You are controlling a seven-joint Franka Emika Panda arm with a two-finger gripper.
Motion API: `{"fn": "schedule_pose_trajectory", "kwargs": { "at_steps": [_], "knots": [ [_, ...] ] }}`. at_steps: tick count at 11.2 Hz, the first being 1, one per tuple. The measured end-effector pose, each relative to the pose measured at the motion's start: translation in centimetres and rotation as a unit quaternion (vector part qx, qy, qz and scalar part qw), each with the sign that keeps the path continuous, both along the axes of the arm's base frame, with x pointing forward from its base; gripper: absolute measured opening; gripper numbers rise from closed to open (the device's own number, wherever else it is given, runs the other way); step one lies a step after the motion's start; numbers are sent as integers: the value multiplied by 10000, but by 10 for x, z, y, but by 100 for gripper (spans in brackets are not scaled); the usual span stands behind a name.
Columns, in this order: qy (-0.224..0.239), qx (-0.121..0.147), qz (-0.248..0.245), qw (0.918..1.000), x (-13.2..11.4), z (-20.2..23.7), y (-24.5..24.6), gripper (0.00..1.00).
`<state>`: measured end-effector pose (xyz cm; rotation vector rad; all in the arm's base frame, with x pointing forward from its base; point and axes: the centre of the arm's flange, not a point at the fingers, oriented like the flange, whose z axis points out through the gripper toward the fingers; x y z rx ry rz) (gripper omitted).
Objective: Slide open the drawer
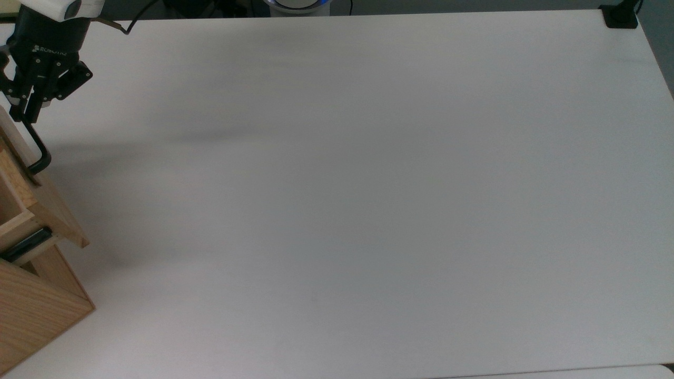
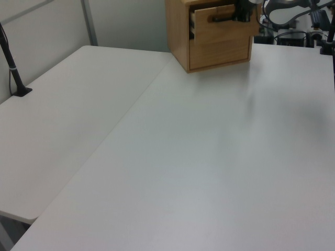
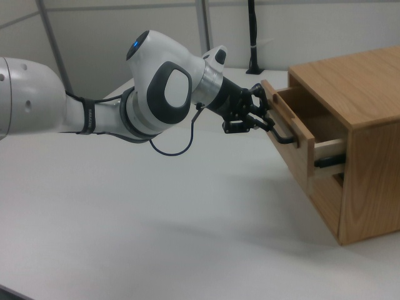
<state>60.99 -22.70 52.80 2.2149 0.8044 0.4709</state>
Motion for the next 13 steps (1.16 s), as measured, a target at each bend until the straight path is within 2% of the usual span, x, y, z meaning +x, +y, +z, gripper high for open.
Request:
{"fn": "schedule_pose_trajectory", "kwargs": {
  "at_steps": [2,4,6,13],
  "knots": [
    [-5,-1,-5,10000,0,0,-1,20],
    [-7,0,-8,10000,0,1,-1,31],
    [-7,2,-8,10000,0,0,0,14],
    [-42,27,-17,10000,-2,3,2,12]
  ]
}}
